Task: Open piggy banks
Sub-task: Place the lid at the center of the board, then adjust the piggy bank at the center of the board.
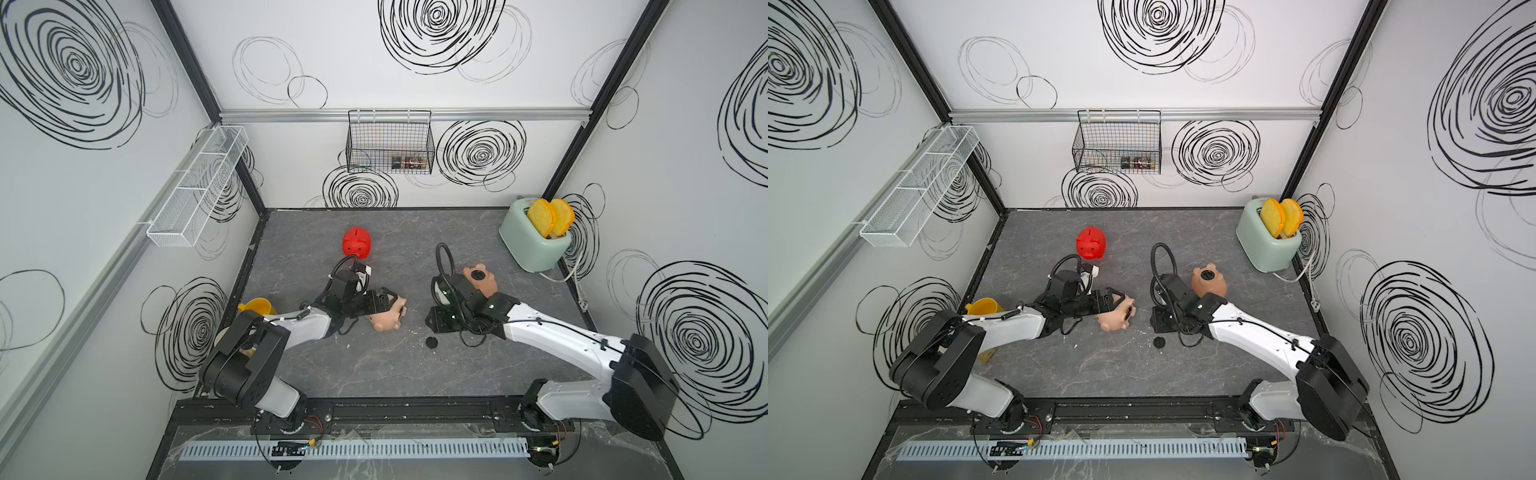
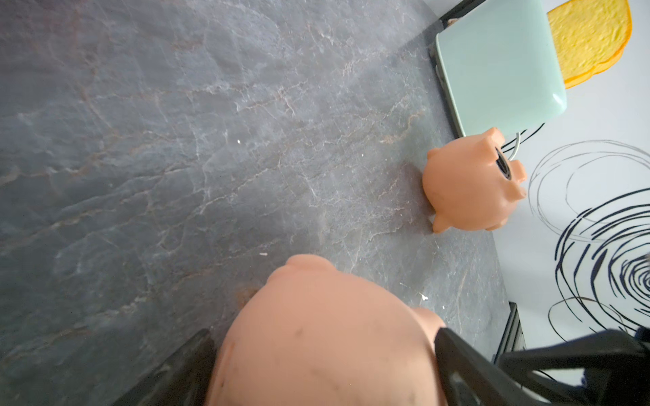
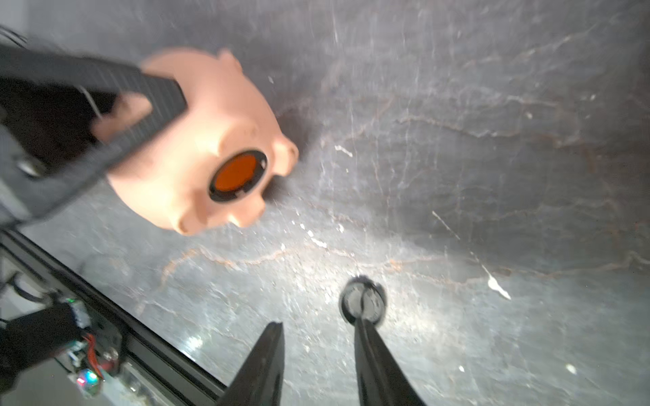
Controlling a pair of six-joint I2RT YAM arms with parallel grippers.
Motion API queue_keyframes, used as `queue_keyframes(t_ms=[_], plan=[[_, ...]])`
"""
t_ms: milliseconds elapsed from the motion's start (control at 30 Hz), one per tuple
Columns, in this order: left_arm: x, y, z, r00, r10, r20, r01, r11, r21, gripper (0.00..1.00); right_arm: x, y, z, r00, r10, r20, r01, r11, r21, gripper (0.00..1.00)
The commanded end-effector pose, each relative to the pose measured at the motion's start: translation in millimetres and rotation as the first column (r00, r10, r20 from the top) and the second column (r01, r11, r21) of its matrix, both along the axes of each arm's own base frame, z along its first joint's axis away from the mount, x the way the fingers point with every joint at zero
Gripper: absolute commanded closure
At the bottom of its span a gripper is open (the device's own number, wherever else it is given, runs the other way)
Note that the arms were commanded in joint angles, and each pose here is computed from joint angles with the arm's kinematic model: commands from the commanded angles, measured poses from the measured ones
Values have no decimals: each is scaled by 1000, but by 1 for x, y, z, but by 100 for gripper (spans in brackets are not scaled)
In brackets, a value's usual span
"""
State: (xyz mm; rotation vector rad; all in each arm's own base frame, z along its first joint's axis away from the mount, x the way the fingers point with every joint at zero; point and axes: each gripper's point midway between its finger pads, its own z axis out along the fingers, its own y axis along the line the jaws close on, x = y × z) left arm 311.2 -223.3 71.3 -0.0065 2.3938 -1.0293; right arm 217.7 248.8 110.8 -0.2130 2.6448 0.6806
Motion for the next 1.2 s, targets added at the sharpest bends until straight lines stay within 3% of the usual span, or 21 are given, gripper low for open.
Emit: queue_keyframes(t_ms=[0, 167, 433, 733, 1167], plan=[[-18, 4, -12, 996, -8, -85, 9, 1000, 17, 0, 12, 12, 11, 997, -62, 36, 54, 983, 178, 51], [-20, 3, -1, 997, -8, -72, 7, 1000, -8, 0, 15, 31, 21, 997, -55, 46, 38, 949, 312, 31], [-19, 2, 17, 999, -5, -41, 3, 999, -41, 1, 17, 70, 26, 999, 9, 54, -28, 930, 366, 9], [-22, 4, 28, 1000, 4, -23, -5, 998, -70, 2, 23, 92, 4, 1000, 20, -6, -17, 944, 329, 6], [-28, 12, 26, 999, 17, -28, -19, 997, -72, 6, 33, 95, -18, 997, -15, -77, 41, 939, 341, 16]])
